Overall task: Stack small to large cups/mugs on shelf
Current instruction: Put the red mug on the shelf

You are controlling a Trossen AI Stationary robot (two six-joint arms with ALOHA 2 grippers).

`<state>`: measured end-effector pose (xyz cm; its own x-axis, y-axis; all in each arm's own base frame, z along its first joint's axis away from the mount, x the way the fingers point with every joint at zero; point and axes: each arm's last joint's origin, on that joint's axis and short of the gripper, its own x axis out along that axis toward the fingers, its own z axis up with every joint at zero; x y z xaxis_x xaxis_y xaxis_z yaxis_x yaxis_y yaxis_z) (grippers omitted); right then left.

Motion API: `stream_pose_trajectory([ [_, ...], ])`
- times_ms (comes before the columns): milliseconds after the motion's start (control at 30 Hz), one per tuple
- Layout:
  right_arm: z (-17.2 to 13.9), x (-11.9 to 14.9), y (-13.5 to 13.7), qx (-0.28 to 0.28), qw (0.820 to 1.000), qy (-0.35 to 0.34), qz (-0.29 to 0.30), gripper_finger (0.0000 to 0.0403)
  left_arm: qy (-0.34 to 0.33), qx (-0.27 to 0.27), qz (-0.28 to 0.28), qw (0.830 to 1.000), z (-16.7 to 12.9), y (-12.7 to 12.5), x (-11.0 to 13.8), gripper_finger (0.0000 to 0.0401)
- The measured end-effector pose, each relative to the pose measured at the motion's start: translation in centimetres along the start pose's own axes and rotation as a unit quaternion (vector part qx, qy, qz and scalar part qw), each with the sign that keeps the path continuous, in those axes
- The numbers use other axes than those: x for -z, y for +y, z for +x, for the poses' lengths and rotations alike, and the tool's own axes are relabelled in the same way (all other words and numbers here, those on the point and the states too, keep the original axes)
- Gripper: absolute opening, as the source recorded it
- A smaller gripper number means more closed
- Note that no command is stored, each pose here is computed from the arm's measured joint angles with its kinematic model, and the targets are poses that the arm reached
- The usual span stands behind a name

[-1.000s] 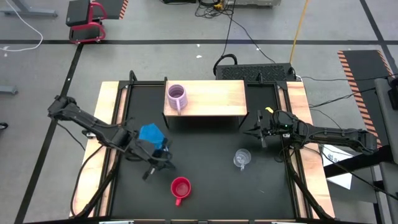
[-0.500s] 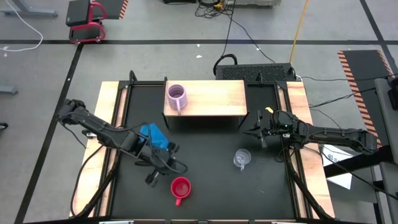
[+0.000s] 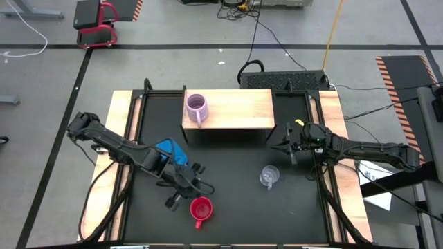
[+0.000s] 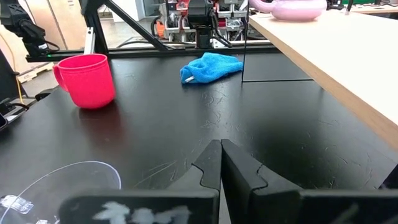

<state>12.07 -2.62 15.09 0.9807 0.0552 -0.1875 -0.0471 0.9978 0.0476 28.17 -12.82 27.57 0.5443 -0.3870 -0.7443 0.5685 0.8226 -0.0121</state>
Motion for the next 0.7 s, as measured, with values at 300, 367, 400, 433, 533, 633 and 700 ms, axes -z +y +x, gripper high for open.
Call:
stream_pose_trajectory([
  [300,0.0,0.1,0.0,0.000,1.000,0.007,0.003,0.0000,0.024,0.006,-0.002,1.000,2.1,0.1,0.3,0.0000],
  [367,0.0,0.1,0.0,0.000,1.000,0.007,0.003,0.0000,0.028,0.009,0.000,1.000,2.4,-0.1,0.0,0.0000],
  [400,0.0,0.1,0.0,0.000,1.000,0.007,0.003,0.0000,0.031,0.011,0.002,0.999,2.6,-0.2,-0.2,0.0000],
  [433,0.0,0.1,0.0,0.000,1.000,0.007,0.003,0.0000,0.040,0.012,0.005,0.999,2.9,-0.4,-0.3,0.0000],
  [533,0.0,0.1,0.0,0.000,1.000,0.007,0.003,0.0000,0.072,0.011,0.014,0.997,3.5,-1.0,-1.0,0.0000],
  [633,0.0,0.1,0.0,0.000,1.000,0.007,0.003,0.0000,0.083,0.013,0.021,0.996,3.7,-1.1,-2.0,0.0000],
  [700,0.0,0.1,0.0,0.000,1.000,0.007,0.003,0.0000,0.101,0.014,0.021,0.995,3.9,-1.0,-2.2,0.0000],
])
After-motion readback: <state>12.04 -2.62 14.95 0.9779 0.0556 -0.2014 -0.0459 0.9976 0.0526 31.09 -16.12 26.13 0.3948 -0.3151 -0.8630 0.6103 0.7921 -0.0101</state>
